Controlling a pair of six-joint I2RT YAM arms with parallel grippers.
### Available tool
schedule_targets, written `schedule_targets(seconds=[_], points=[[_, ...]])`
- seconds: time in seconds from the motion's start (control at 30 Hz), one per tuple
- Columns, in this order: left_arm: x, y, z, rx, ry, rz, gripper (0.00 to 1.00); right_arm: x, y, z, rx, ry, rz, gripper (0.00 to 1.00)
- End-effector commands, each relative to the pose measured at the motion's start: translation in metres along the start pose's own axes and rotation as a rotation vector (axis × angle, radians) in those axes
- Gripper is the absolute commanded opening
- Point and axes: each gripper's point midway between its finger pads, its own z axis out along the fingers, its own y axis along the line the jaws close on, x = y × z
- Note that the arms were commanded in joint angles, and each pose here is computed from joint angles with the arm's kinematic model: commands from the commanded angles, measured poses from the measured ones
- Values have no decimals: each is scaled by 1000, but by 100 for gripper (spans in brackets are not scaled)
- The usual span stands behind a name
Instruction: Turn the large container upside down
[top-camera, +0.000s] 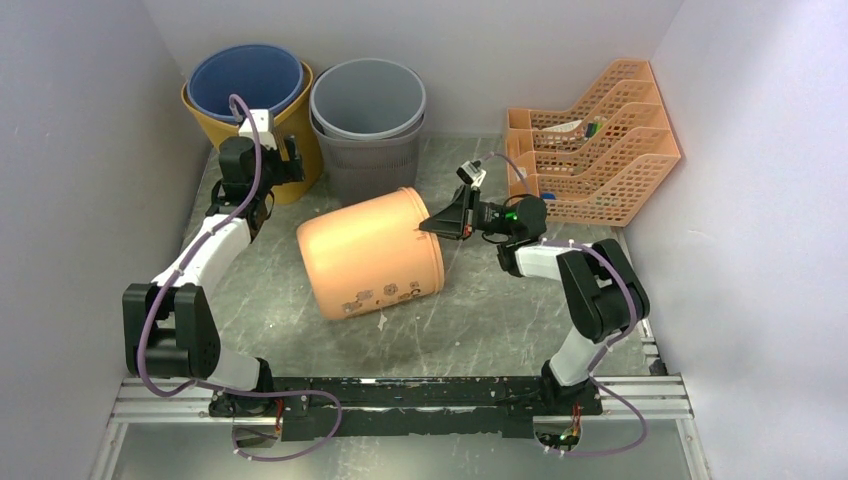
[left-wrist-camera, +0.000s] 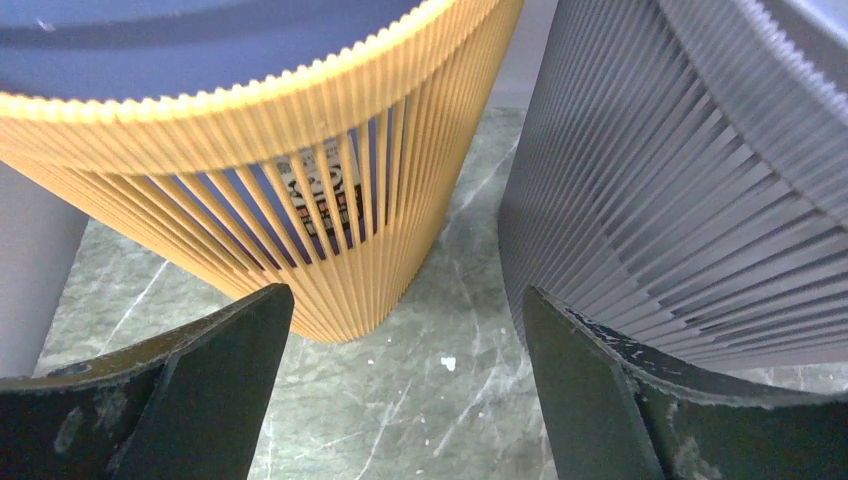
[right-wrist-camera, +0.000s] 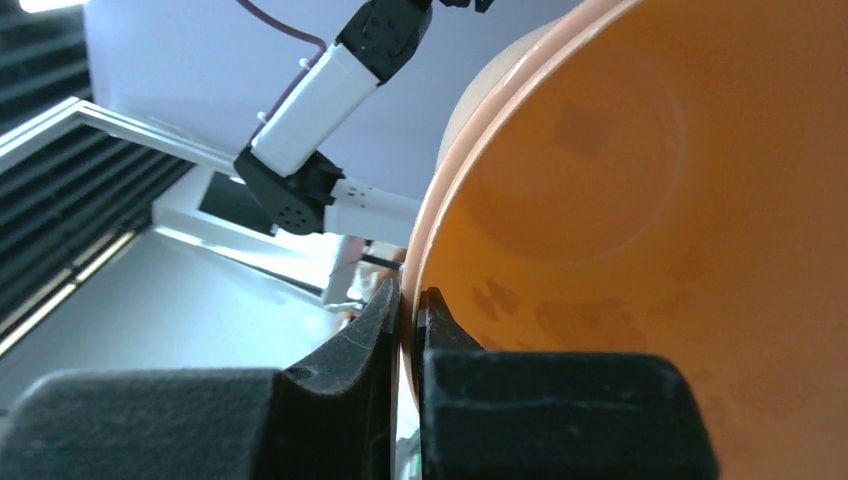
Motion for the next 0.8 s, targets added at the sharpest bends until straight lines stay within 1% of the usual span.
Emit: schedule_targets(seconds=[0.0, 0.1, 0.3, 0.5, 0.63, 0.77], points=[[-39, 4, -6, -21, -86, 10, 97, 9, 57, -1, -208, -15, -178, 0], [-41, 3, -6, -18, -87, 8, 97, 10, 50, 4, -208, -8, -177, 0], [-45, 5, -5, -29, -92, 20, 97, 18, 8, 15, -168, 20, -106, 0], [-47, 7, -3, -40, -97, 22, 96, 17, -16, 30, -164, 60, -67, 1], [-48, 7, -2, -40, -96, 21, 96, 16, -36, 20, -123, 36, -6, 0], [-46, 8, -1, -47, -94, 22, 96, 17, -52, -4, -64, 22, 19, 4]])
